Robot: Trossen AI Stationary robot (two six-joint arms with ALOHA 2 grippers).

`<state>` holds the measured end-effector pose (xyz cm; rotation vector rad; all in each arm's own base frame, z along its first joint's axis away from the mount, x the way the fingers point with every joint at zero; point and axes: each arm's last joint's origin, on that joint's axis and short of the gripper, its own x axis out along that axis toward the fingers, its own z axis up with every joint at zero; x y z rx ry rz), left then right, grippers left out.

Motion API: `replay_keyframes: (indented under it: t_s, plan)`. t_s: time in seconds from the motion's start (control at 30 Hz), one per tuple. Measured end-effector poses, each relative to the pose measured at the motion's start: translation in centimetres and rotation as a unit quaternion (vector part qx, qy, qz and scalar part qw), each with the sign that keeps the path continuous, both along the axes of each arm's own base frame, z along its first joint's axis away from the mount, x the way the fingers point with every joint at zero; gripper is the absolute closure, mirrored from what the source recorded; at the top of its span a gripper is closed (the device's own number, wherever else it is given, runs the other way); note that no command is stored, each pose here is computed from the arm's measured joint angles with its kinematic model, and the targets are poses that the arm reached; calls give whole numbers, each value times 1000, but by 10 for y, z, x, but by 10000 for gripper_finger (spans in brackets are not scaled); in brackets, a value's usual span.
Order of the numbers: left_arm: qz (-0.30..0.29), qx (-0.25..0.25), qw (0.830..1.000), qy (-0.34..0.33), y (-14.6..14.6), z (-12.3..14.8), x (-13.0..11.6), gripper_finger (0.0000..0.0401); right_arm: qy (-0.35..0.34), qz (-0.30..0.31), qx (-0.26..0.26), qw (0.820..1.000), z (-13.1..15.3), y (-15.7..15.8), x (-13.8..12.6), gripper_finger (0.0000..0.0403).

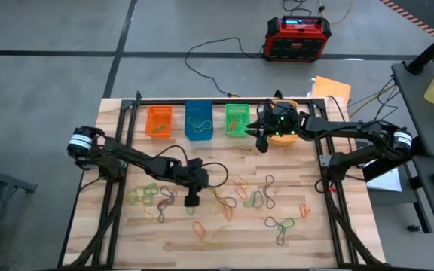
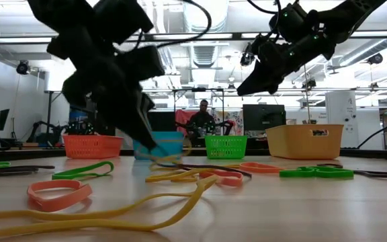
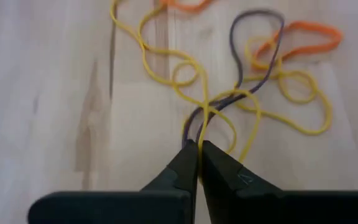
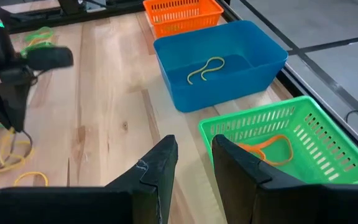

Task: Sort rubber bands into baskets
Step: Put the purple rubber band into the light orange bin

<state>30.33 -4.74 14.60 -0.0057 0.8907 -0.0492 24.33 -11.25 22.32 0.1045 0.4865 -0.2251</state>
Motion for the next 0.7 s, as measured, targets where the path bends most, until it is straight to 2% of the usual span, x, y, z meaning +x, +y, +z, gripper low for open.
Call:
replay_keyframes:
  t_s: [0.2,0.33,0.43,0.53,0.57,0.63,0.7]
  plan:
    - [-10,5,998,-54,1,29,-3,400,9,0,4,1000,-2,0,-1,305]
    - [-1,-5,998,-65,2,41,-8,400,15,0,7,1000,-3,1,-1,305]
    - [17,2,999,-43,4,50,-19,400,15,0,7,1000,-3,1,-2,305]
    - [53,16,995,-86,7,69,-21,400,15,0,7,1000,-3,1,-1,305]
    - [49,10,995,-90,7,70,-20,400,15,0,7,1000,-3,1,-1,305]
    - [23,-6,999,-48,5,63,-24,400,15,0,7,1000,-3,1,-1,305]
    - [24,-10,1000,-2,5,61,-30,400,15,0,7,1000,-3,1,-1,305]
